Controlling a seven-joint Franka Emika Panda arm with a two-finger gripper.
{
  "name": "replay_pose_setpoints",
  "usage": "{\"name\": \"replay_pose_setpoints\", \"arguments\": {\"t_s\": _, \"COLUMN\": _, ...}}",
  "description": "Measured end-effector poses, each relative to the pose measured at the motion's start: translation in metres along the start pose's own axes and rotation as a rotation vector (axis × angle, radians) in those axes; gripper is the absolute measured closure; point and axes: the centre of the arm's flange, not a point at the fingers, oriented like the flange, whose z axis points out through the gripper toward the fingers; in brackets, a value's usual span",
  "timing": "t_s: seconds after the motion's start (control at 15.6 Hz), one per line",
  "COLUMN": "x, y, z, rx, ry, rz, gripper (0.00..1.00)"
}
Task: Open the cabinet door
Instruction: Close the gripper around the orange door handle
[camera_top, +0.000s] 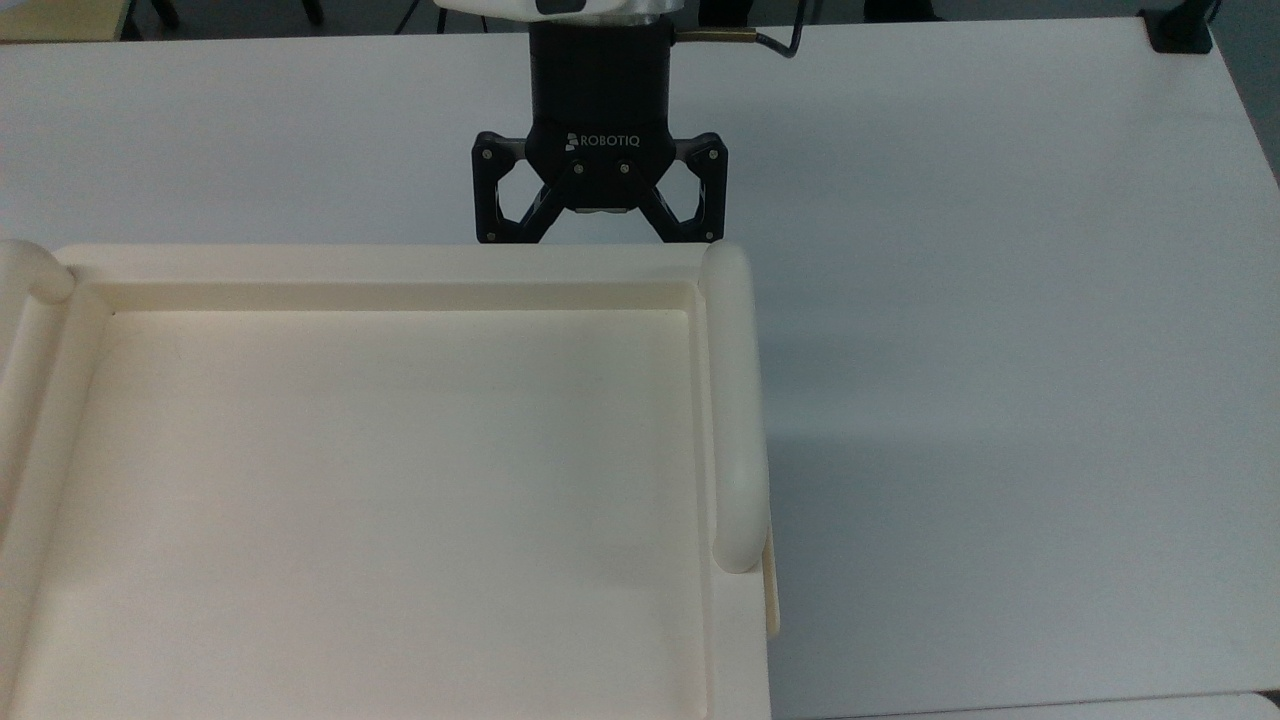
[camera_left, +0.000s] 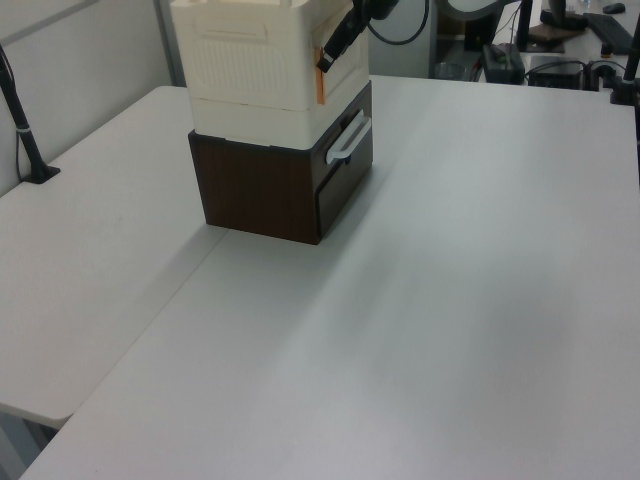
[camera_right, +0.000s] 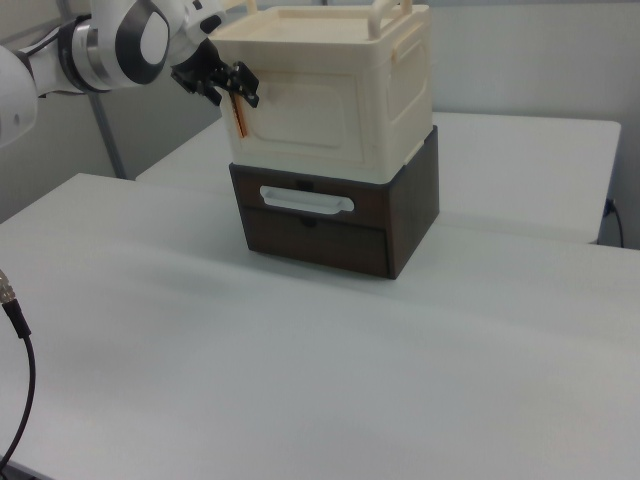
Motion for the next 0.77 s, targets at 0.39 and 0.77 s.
{"name": "replay_pose_setpoints", "arguments": {"t_s": 0.39, "x": 0.0039, "y": -0.0090, "z": -0.0050, "rx": -0.020, "ry": 0.036, "rz": -0.039, "gripper": 0.26}}
{"name": "replay_pose_setpoints", "arguments": {"t_s": 0.77, "x": 0.0059, "y": -0.0094, "z": -0.0060, "rx": -0.019, "ry": 0.057, "rz": -0.042, "gripper": 0.33}}
